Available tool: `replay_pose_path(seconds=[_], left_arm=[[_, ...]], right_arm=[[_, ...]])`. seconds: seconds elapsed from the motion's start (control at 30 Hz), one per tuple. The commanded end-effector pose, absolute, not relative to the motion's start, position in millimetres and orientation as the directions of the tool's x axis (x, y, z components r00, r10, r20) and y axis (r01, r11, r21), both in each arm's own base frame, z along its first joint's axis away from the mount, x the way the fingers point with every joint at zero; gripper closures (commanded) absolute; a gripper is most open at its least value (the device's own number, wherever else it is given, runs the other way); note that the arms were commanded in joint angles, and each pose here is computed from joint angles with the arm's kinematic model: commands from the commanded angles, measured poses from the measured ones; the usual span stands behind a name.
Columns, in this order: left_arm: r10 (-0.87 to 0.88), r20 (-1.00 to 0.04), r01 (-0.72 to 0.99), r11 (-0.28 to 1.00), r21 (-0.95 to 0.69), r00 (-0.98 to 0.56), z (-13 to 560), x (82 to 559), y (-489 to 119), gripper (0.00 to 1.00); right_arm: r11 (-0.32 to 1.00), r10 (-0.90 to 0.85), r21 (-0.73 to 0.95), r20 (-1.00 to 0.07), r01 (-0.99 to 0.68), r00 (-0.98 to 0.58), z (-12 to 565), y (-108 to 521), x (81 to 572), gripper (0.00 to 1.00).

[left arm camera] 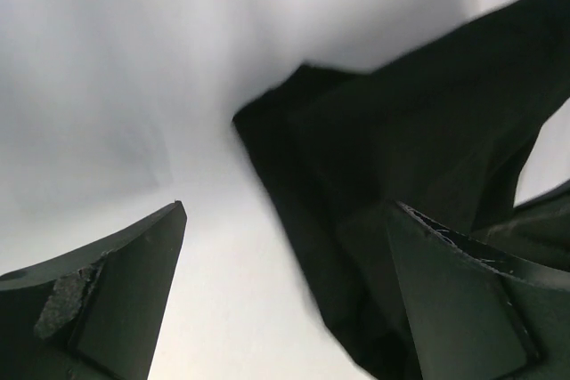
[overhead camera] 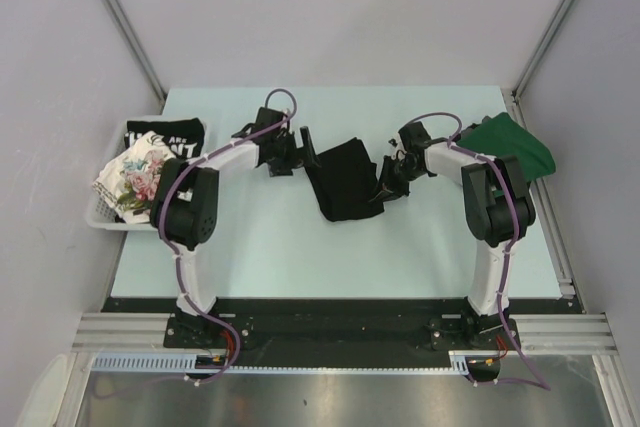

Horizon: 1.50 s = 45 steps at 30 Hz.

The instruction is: Fold and stack the t-shirts

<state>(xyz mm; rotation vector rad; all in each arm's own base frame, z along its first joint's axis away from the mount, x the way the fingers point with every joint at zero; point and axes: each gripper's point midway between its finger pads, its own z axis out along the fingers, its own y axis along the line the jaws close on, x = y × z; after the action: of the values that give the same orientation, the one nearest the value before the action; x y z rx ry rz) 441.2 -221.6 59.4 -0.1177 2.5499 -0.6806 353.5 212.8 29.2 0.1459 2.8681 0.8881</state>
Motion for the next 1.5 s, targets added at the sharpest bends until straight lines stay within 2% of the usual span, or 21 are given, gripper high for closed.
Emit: replay_pose_path(seconds=[0.0, 0.13, 0.3, 0.77, 0.87, 0.97, 1.1, 1.3, 1.33, 1.47], left_arm=[[-0.284, -0.517, 0.063, 0.830, -0.554, -0.807, 102.7, 438.8, -219.4, 0.01], [-0.280, -0.513, 0.087, 0.810, -0.579, -0.812, 98.4, 433.2, -222.8, 0.00], [-0.288, -0.535, 0.125, 0.784, -0.608, -0.794, 99.5, 448.8, -230.6, 0.01], [-0.299, -0.445, 0.047, 0.786, -0.617, -0.844, 54.6, 462.3, -236.7, 0.00], [-0.300, -0.431, 0.040, 0.782, -0.622, -0.851, 47.8, 462.8, -238.6, 0.03], [-0.302, -0.409, 0.036, 0.765, -0.643, -0.861, 41.9, 463.0, -243.6, 0.14], [-0.302, -0.382, 0.025, 0.756, -0.654, -0.873, 33.1, 460.3, -246.9, 0.21], [-0.288, -0.351, 0.017, 0.752, -0.659, -0.891, 23.9, 450.6, -248.1, 0.37], [-0.288, -0.345, 0.012, 0.752, -0.659, -0.894, 21.4, 448.7, -247.8, 0.45], [-0.282, -0.320, 0.005, 0.744, -0.668, -0.905, 16.3, 441.6, -249.0, 0.62]], right_arm=[[0.808, 0.135, 0.587, -0.119, 0.040, -0.984, 39.2, 212.9, 355.6, 1.00], [0.808, 0.126, 0.588, -0.129, 0.026, -0.984, 43.9, 212.4, 354.6, 1.00], [0.810, 0.123, 0.586, -0.135, 0.021, -0.983, 49.6, 209.5, 353.0, 1.00], [0.812, 0.134, 0.583, -0.137, 0.029, -0.981, 60.7, 200.4, 350.9, 1.00], [0.813, 0.133, 0.582, -0.138, 0.028, -0.981, 62.4, 199.9, 350.0, 1.00], [0.815, 0.134, 0.579, -0.138, 0.030, -0.981, 62.6, 199.4, 349.7, 1.00], [0.815, 0.135, 0.579, -0.137, 0.032, -0.981, 62.0, 199.9, 349.7, 1.00], [0.811, 0.134, 0.585, -0.134, 0.031, -0.982, 61.9, 202.8, 349.5, 1.00], [0.810, 0.132, 0.586, -0.133, 0.030, -0.982, 62.0, 203.5, 349.0, 1.00], [0.810, 0.129, 0.586, -0.126, 0.031, -0.984, 58.5, 205.5, 348.4, 1.00]])
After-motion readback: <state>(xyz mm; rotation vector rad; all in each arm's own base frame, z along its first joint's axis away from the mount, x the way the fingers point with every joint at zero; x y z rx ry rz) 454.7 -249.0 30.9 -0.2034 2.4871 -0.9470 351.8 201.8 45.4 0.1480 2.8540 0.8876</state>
